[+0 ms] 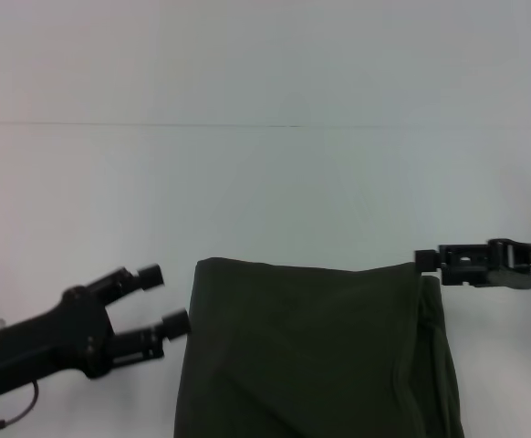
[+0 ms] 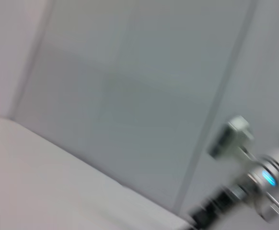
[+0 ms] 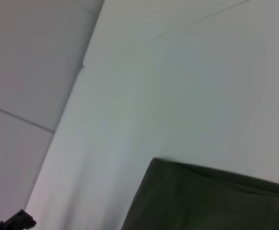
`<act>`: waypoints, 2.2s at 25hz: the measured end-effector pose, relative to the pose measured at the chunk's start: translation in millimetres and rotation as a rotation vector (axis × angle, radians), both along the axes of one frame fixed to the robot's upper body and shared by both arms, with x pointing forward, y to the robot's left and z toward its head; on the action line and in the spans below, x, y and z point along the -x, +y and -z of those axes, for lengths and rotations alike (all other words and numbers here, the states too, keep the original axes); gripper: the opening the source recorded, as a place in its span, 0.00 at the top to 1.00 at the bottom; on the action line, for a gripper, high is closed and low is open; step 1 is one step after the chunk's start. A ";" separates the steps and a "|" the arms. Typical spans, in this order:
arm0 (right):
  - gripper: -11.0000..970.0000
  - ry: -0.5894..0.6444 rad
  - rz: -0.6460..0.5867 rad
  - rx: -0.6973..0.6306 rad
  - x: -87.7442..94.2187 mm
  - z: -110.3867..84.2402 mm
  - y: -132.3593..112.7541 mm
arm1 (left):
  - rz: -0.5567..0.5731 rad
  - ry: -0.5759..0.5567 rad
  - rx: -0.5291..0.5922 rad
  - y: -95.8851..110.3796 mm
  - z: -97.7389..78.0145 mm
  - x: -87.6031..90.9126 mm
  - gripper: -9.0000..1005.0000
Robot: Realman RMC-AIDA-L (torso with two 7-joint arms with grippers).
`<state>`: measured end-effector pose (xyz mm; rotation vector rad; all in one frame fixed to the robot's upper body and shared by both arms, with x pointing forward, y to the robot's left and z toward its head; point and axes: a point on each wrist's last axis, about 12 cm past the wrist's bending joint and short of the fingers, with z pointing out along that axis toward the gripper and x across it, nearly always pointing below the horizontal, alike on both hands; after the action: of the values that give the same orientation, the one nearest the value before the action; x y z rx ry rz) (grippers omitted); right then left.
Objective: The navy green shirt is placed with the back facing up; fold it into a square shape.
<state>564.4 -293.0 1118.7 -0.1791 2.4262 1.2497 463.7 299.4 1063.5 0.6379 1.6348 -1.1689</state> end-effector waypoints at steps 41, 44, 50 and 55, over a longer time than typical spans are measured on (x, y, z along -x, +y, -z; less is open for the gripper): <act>0.09 -0.009 0.016 -0.024 5.2 43.5 11.1 | -0.100 0.007 0.022 -0.2 -1.4 -16.8 0.05; 0.09 -0.008 0.028 -0.015 3.6 44.4 11.5 | -0.100 0.007 0.022 -0.2 -1.3 -16.8 0.05; 0.34 -0.006 0.023 0.001 2.9 45.6 12.3 | -0.101 0.006 0.022 -0.2 -1.4 -16.9 0.05; 0.55 -0.006 0.015 0.014 1.9 46.0 13.6 | -0.099 0.006 0.022 -0.8 -1.1 -16.7 0.05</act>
<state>562.4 -279.4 1072.7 -0.1679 2.4278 1.2238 480.4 298.5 1064.6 0.5332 1.6377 -1.1163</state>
